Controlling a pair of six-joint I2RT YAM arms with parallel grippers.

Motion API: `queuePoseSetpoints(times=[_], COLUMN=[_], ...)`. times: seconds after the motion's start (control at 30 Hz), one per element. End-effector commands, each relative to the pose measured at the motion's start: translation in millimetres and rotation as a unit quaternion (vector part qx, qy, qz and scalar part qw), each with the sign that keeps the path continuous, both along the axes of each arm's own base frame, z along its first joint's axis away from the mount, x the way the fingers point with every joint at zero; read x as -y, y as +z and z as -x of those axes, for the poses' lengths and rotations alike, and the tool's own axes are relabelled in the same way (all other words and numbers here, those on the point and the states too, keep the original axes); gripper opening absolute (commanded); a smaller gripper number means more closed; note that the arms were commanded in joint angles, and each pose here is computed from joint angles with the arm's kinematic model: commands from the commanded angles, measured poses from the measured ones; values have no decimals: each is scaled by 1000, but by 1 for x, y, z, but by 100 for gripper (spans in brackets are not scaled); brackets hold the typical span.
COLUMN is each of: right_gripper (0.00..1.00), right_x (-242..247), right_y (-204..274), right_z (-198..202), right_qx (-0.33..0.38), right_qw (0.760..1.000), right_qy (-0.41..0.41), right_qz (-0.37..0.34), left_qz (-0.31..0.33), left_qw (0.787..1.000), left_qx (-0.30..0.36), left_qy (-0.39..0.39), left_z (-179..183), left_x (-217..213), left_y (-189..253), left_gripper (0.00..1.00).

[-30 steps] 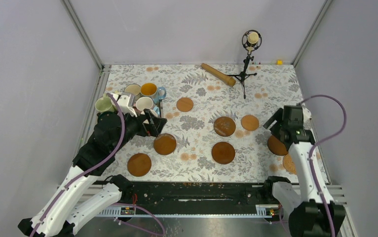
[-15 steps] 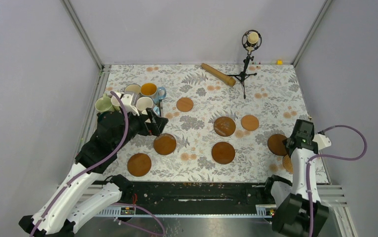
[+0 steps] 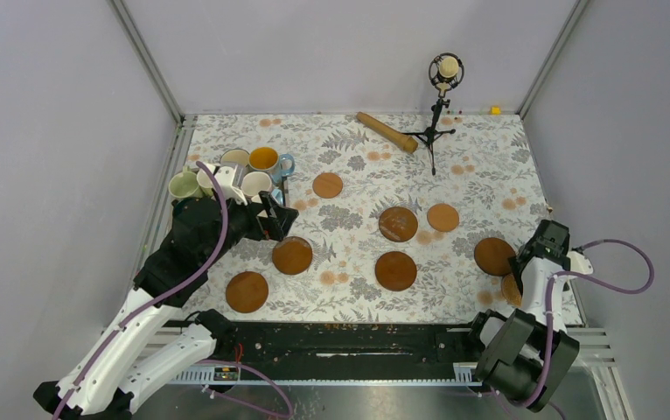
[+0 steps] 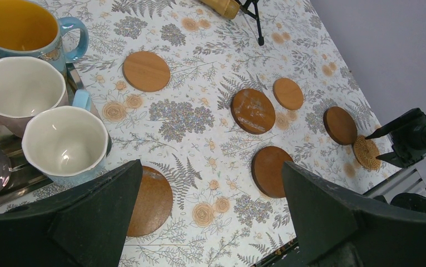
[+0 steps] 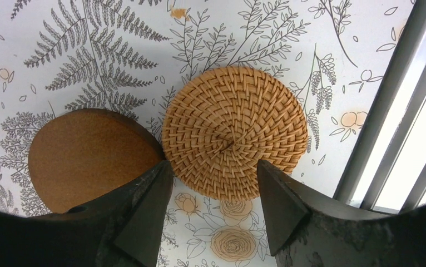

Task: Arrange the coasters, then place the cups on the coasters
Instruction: Move the coaster to the center of the board.

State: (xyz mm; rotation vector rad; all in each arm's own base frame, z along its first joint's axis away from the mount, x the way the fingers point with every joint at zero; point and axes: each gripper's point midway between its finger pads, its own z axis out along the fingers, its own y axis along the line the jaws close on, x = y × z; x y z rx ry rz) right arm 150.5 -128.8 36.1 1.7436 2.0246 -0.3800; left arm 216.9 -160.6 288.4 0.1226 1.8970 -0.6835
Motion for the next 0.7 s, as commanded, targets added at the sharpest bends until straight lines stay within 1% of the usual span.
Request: queuePoseSetpoints(times=[0.0,0.17,0.3,0.47,0.67], right_gripper=[65,59,58,58,55], right_x=[9,11,12,7,3], right_y=[-1,-12,-15,-17,-23], right_z=[-2,1,1,-2,1], right_qx=[6,9,3,12,-6], right_qw=[1000,1000,1000,999,999], right_qy=[-9,-27,-25,-26,-27], right_qz=[10,7,1,-17,-37], left_qz=[20,21,21,21,22], left_qw=[999,999,999,999,999], left_qx=[26,25,24,24,28], left_qy=[-5,-6,-6,-6,-3], left_z=[-2,-2,-3,-2,-2], left_x=[5,5,5,5,4], left_y=[17,17,16,17,18], left_gripper=[99,99,99,99,99])
